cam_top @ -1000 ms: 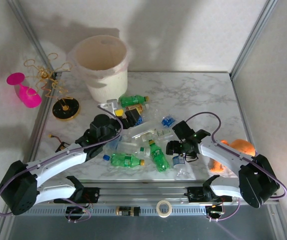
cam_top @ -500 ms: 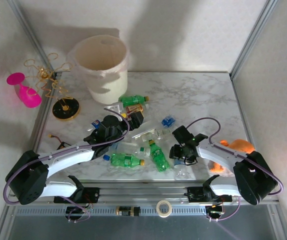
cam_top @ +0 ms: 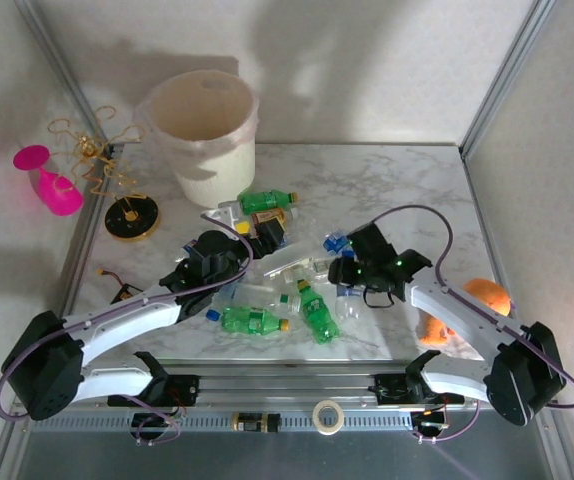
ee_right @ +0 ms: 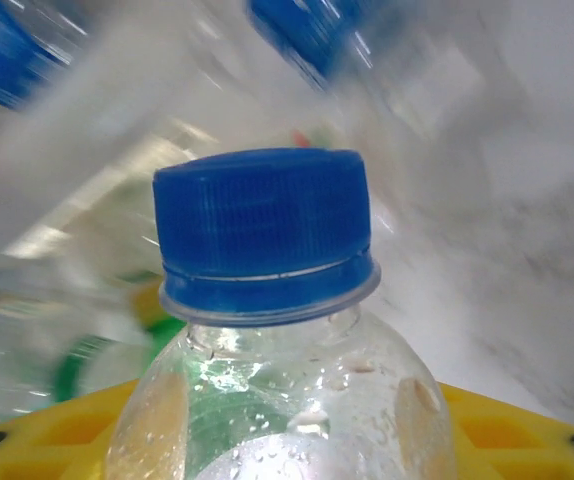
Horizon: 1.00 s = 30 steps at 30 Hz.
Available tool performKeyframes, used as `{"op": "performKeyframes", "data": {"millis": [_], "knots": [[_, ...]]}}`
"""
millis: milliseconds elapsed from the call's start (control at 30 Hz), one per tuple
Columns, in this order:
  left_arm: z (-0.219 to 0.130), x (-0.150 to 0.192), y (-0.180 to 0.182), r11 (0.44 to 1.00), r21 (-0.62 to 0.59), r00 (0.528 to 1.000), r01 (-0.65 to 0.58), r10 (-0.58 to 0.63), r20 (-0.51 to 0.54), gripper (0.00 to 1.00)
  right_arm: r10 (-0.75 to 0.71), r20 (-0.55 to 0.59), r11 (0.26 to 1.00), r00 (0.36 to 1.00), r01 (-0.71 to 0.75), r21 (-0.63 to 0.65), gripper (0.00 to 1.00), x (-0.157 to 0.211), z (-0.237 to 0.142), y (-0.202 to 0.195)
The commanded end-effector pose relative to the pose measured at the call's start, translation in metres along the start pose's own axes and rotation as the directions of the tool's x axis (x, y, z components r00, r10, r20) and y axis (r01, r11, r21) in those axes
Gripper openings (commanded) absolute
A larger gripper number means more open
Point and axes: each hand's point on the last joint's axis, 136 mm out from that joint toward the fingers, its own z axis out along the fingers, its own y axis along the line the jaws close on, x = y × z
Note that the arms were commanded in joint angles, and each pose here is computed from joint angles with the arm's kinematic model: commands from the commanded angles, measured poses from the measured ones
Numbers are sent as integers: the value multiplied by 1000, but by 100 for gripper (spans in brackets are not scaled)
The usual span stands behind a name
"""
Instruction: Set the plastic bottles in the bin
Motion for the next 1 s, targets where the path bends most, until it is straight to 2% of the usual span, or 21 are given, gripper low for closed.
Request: {"op": "performKeyframes", "data": {"millis": [0, 167, 300, 667, 967], "knots": [[-8, -7, -17, 996, 84, 1000, -22, 20, 19, 100, -24, 142, 993, 990, 40, -111, 44, -40, -20, 31], [-13, -5, -36, 981, 187, 999, -48, 49, -3, 100, 40, 272, 950, 961, 48, -309, 44, -79, -25, 73], [-15, 8, -52, 958, 282, 995, -53, 75, -66, 100, 82, 308, 900, 948, 62, -431, 43, -102, -24, 100], [-9, 46, -55, 934, 354, 972, -37, 115, -203, 100, 80, 245, 780, 966, 92, -619, 43, -114, -22, 148], [12, 63, -61, 926, 378, 958, -7, 115, -264, 99, 59, 205, 706, 977, 104, -700, 43, -104, -28, 162]]}}
